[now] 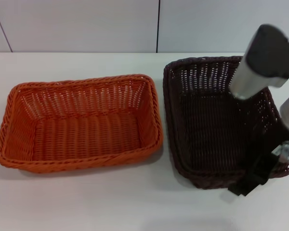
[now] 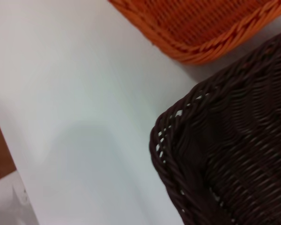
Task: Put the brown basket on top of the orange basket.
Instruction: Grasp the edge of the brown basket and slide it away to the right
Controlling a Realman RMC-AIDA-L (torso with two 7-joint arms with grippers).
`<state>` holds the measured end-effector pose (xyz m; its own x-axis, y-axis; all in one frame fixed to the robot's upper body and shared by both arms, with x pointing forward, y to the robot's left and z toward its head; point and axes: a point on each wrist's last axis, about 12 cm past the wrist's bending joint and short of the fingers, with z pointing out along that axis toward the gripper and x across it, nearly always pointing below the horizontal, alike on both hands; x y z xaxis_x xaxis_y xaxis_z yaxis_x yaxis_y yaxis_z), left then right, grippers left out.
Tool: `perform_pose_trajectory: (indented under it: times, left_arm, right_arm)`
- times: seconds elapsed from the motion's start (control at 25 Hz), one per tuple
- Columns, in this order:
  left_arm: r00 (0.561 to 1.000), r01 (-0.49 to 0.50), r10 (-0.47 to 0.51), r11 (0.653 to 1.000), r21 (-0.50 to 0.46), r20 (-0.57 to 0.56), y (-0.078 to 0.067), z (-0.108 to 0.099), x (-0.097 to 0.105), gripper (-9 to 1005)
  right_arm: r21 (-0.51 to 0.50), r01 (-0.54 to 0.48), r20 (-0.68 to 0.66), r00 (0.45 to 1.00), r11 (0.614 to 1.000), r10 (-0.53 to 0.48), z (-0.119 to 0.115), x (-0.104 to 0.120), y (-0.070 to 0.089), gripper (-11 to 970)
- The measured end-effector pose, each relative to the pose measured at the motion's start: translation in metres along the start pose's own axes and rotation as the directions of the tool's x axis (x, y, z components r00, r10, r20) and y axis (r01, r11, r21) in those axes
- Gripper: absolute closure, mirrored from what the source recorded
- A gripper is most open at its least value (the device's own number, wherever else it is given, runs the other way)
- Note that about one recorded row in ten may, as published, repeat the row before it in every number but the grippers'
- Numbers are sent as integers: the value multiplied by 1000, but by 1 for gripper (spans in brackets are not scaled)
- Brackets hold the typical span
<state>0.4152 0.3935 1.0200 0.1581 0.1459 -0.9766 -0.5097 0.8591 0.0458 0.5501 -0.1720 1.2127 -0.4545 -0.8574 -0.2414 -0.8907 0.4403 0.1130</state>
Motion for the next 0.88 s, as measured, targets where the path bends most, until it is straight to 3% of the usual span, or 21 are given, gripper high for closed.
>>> perform_pose_trajectory:
  times: [0.24, 0.64, 0.8, 0.88]
  left_arm:
    - [1000, 6, -6, 1000, 2, 4, -2, 1, -1, 235]
    - [1000, 14, -14, 1000, -4, 7, -3, 3, -1, 236]
    - [1000, 16, -15, 1000, -4, 9, -3, 4, -1, 236]
    - [1000, 16, -16, 1000, -2, 11, -4, 4, -2, 236]
  right_arm:
    - [-18, 13, -49, 999, 1000, -14, 27, -6, -3, 296]
    - [32, -18, -59, 998, 999, 20, 39, -1, -15, 308]
    - [52, -5, -37, 999, 999, 7, 34, -2, -14, 504]
    - [69, 6, -18, 1000, 998, -5, 30, -4, -13, 533]
